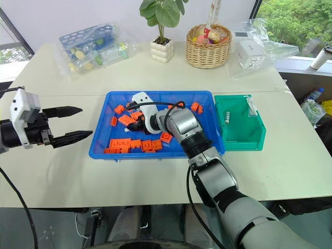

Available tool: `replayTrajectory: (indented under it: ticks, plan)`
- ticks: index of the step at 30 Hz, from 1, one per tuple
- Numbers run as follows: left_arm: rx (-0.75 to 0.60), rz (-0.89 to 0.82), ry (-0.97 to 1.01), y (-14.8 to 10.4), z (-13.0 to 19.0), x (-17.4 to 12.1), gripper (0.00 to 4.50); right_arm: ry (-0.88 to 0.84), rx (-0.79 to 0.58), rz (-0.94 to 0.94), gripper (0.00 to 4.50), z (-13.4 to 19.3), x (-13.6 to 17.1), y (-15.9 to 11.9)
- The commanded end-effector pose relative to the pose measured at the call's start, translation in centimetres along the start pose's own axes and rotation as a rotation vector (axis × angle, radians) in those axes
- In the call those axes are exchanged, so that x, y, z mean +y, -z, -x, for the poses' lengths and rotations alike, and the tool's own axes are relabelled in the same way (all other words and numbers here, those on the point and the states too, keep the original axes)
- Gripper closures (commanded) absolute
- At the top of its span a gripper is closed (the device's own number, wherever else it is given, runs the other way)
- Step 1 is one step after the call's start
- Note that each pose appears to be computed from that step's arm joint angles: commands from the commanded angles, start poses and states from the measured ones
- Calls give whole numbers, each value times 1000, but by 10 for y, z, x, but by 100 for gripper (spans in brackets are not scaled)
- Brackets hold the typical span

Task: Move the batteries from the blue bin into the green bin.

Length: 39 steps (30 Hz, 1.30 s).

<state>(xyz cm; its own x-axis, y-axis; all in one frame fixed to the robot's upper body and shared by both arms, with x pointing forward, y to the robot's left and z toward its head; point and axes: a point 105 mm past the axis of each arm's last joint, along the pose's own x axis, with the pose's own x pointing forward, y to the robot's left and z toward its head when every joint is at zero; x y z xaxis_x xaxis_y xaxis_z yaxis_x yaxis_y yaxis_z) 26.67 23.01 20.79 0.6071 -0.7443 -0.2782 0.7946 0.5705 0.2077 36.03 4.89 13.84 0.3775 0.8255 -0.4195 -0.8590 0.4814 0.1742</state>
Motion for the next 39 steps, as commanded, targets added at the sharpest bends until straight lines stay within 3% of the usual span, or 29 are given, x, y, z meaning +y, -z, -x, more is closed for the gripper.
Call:
replayTrajectory:
  ticks: [1, 8, 10, 11, 15, 23, 32, 39]
  plan:
    - [-23, -37, 18, -7, -2, -3, 0, -167, -117, 238, 332, 29, 27, -26]
    - [-22, -40, 50, -6, -6, -6, 0, -340, 61, 403, 332, 72, 29, 28]
    - [-23, -44, 58, -6, -9, -5, 0, -334, 105, 400, 231, 76, 23, 41]
    - [-25, -46, 60, -7, -10, -5, 0, -312, 109, 405, 204, 74, 20, 43]
    - [-30, -52, 71, -10, -12, -4, 0, -262, 87, 434, 6, 69, 13, 35]
    - [-28, -64, 68, -12, -12, -1, 0, -331, 19, 486, 6, 52, 26, -2]
    - [-30, -75, 42, -16, -7, -3, 0, -288, 105, 533, 6, 11, 10, 5]
    - [-26, -68, 32, -14, -2, -11, 0, -262, 111, 497, 6, 3, -7, 0]
